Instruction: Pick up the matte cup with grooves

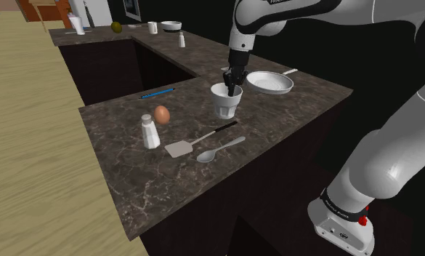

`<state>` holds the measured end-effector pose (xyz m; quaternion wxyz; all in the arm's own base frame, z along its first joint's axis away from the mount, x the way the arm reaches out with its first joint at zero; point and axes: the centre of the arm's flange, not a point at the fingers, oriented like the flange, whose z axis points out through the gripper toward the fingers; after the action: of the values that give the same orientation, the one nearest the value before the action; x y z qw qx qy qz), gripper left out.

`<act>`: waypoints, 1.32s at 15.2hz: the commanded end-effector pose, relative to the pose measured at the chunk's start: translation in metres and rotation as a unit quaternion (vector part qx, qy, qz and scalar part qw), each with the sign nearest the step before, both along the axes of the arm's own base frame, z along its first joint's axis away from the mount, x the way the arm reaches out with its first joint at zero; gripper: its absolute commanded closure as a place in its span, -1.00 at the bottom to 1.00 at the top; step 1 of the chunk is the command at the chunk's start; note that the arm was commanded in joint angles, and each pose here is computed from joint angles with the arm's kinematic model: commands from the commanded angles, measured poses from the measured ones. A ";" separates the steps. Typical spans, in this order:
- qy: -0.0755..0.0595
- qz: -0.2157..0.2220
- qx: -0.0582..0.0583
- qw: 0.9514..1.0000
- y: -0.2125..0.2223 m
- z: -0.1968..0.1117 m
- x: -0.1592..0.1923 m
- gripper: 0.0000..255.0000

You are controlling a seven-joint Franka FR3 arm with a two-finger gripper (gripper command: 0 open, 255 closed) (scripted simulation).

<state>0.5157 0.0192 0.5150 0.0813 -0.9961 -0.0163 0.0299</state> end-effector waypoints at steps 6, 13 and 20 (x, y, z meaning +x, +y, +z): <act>0.000 0.000 0.000 1.000 -0.001 0.010 0.000 1.00; 0.000 0.000 0.000 1.000 -0.001 0.047 0.000 1.00; 0.000 0.000 0.000 1.000 -0.001 0.080 0.000 1.00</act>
<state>0.5159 0.0186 0.5916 0.0814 -0.9961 -0.0163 0.0301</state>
